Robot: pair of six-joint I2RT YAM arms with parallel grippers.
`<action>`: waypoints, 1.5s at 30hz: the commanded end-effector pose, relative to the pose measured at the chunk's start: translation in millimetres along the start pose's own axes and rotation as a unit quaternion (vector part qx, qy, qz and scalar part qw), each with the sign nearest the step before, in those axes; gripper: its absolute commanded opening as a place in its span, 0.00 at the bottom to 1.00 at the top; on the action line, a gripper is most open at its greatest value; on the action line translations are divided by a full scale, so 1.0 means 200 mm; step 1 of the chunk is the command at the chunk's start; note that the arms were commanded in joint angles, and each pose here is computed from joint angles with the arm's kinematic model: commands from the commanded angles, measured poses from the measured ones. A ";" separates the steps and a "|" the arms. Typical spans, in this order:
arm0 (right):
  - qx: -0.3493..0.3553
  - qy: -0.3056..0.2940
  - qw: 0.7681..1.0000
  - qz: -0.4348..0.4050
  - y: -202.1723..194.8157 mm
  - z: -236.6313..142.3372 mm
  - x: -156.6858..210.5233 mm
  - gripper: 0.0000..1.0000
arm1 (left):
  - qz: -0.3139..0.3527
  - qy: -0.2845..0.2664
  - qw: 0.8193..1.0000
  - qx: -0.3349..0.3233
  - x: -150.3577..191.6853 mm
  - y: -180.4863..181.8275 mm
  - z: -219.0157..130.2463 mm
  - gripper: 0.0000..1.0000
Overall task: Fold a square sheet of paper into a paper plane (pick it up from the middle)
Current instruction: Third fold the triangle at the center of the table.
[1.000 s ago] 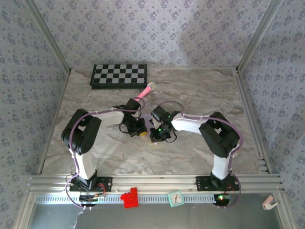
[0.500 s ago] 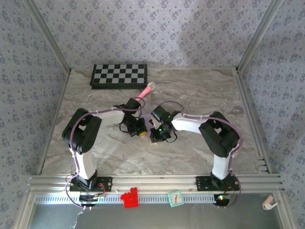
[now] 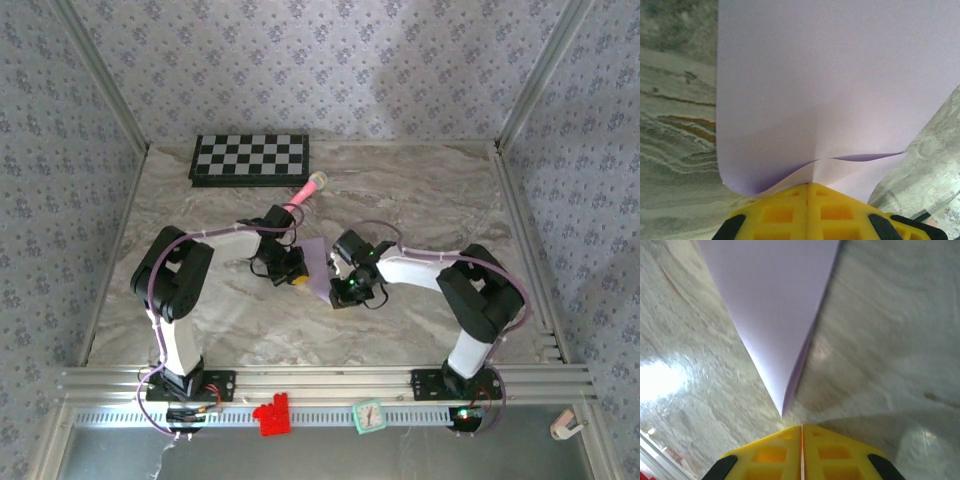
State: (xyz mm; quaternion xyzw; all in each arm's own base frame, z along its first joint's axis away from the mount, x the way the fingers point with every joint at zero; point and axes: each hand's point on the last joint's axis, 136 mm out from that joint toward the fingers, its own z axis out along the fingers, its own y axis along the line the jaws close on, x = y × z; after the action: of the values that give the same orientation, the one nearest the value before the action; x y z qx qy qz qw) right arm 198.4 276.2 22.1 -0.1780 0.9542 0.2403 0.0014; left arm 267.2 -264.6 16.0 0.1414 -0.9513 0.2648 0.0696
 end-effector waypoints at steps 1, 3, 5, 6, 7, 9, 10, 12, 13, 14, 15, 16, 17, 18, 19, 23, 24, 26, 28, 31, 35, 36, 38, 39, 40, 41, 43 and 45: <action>0.003 -0.032 0.999 -0.011 0.03 -0.11 -0.04 0.11 | -0.037 -0.002 0.993 -0.112 -0.01 0.31 0.08 0.02; -0.013 -0.058 0.998 -0.015 0.08 -0.14 -0.10 0.11 | -0.033 -0.002 0.994 -0.101 -0.01 0.28 0.08 0.02; -0.028 -0.077 0.996 -0.019 0.13 -0.14 -0.16 0.11 | -0.030 -0.004 0.995 -0.091 -0.01 0.26 0.07 0.03; -0.031 -0.080 0.996 -0.019 0.14 -0.13 -0.17 0.11 | -0.028 -0.005 0.996 -0.089 -0.01 0.25 0.07 0.03; -0.033 -0.082 0.996 -0.018 0.15 -0.12 -0.20 0.11 | -0.027 -0.005 0.996 -0.085 -0.01 0.24 0.07 0.03; -0.032 -0.080 0.996 -0.014 0.15 -0.08 -0.24 0.11 | -0.025 -0.005 0.997 -0.078 -0.02 0.22 0.06 0.03; -0.032 -0.078 0.996 -0.012 0.15 -0.06 -0.25 0.10 | -0.025 -0.004 0.997 -0.076 -0.02 0.22 0.06 0.03; -0.031 -0.073 0.997 -0.011 0.15 -0.02 -0.27 0.10 | -0.021 -0.005 0.997 -0.068 -0.02 0.19 0.06 0.03; -0.029 -0.070 0.997 -0.011 0.15 -0.01 -0.27 0.10 | -0.019 -0.005 0.998 -0.065 -0.02 0.18 0.06 0.04; -0.025 -0.067 0.997 -0.009 0.14 0.00 -0.27 0.09 | -0.016 -0.006 0.998 -0.061 -0.03 0.17 0.05 0.04; -0.021 -0.065 0.998 -0.007 0.13 0.02 -0.27 0.09 | -0.013 -0.009 0.998 -0.055 -0.03 0.15 0.05 0.04; -0.016 -0.062 0.998 -0.006 0.12 0.03 -0.27 0.09 | -0.011 -0.009 0.998 -0.053 -0.03 0.14 0.04 0.04; -0.011 -0.059 0.998 -0.003 0.10 0.04 -0.26 0.08 | -0.006 -0.010 0.999 -0.051 -0.04 0.13 0.03 0.04; -0.006 -0.056 0.998 -0.001 0.08 0.05 -0.25 0.08 | -0.002 -0.011 0.999 -0.047 -0.04 0.11 0.02 0.05; -0.002 -0.052 0.999 0.002 0.07 0.06 -0.25 0.08 | 0.002 -0.012 0.999 -0.041 -0.04 0.09 0.02 0.05; 0.008 -0.039 0.999 0.012 0.03 0.10 -0.22 0.08 | 0.035 -0.023 0.999 0.006 -0.05 -0.02 -0.03 0.08; 0.010 -0.035 0.999 0.016 0.02 0.11 -0.21 0.07 | 0.046 -0.026 0.998 0.019 -0.05 -0.06 -0.04 0.09; 0.012 -0.031 0.999 0.023 0.01 0.12 -0.20 0.08 | 0.068 -0.027 0.997 0.035 -0.04 -0.10 -0.06 0.10; 0.014 -0.031 0.999 0.029 0.00 0.12 -0.20 0.08 | 0.088 -0.024 0.995 0.039 -0.01 -0.11 -0.06 0.11; 0.015 -0.030 0.999 0.033 0.00 0.12 -0.20 0.07 | 0.109 -0.022 0.993 0.042 0.02 -0.11 -0.06 0.12; 0.014 -0.027 0.999 0.039 0.00 0.13 -0.19 0.07 | 0.121 -0.020 0.991 0.051 0.03 -0.13 -0.04 0.14; 0.013 -0.026 0.999 0.040 0.00 0.13 -0.19 0.08 | 0.122 -0.018 0.991 0.050 0.04 -0.12 -0.03 0.15; 0.012 -0.025 0.999 0.042 0.00 0.14 -0.18 0.07 | 0.125 -0.019 0.991 0.047 0.03 -0.12 -0.02 0.16; 0.014 -0.024 0.999 0.043 -0.01 0.14 -0.18 0.08 | 0.127 -0.020 0.991 0.045 0.03 -0.11 -0.01 0.17; 0.015 -0.023 0.999 0.043 -0.01 0.14 -0.18 0.07 | 0.128 -0.023 0.991 0.043 0.03 -0.11 -0.01 0.18; 0.015 -0.022 0.999 0.043 -0.01 0.14 -0.17 0.08 | 0.128 -0.028 0.991 0.039 0.02 -0.10 -0.01 0.19; 0.017 -0.021 0.999 0.047 -0.02 0.14 -0.17 0.08 | 0.127 -0.037 0.991 0.029 0.00 -0.08 0.00 0.21; 0.020 -0.019 0.998 0.050 -0.03 0.15 -0.16 0.08 | 0.124 -0.050 0.991 0.010 -0.02 -0.05 0.00 0.21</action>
State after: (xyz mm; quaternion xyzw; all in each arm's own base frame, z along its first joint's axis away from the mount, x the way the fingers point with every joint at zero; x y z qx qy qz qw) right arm 235.8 310.6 20.1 -0.1431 0.9534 0.2626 0.0401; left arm 271.1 -278.1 23.4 0.0437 -0.9544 0.2952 0.0094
